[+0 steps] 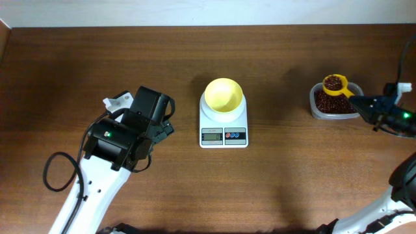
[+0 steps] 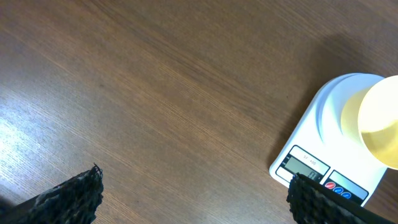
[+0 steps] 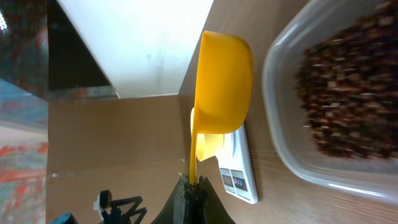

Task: Scoop item into bowl and weigh 50g on scale
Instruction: 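Drag the scoop through the red beans with the right gripper and lift, then carry the filled scoop with the right gripper over the yellow bowl and tip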

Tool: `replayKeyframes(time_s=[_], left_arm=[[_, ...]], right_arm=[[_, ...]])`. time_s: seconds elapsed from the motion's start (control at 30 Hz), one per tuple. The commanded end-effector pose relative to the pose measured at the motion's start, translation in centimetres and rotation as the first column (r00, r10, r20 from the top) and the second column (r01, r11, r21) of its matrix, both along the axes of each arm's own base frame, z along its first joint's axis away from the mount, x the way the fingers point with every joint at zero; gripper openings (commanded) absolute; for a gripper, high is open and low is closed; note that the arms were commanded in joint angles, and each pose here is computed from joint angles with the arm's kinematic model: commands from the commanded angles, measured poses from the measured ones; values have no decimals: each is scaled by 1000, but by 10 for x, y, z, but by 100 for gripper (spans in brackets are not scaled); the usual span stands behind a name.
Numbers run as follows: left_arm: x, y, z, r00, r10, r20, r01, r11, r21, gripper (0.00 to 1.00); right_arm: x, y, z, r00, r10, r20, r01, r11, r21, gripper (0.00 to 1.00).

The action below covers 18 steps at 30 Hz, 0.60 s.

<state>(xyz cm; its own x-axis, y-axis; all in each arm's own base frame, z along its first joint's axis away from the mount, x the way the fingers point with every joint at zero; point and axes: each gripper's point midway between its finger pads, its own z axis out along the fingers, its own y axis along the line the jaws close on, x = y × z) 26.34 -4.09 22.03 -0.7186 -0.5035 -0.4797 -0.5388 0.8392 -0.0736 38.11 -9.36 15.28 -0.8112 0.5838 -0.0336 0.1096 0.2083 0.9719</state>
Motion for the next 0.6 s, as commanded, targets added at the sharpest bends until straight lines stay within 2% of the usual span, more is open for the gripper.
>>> replayKeyframes(time_s=[0.0,0.13,0.57], left_arm=[[-1,3,4,1000,7,14,-7,1000,4,99],[-1,3,4,1000,7,14,-7,1000,4,99],[-1,3,4,1000,7,14,-7,1000,4,99]], right_arm=[[8,26,4,998,57,34,-58,997,48,4],[16,63,16,988,130,79,-138,985,104,4],[5,190,16,896,436,84,-443,891,99,4]])
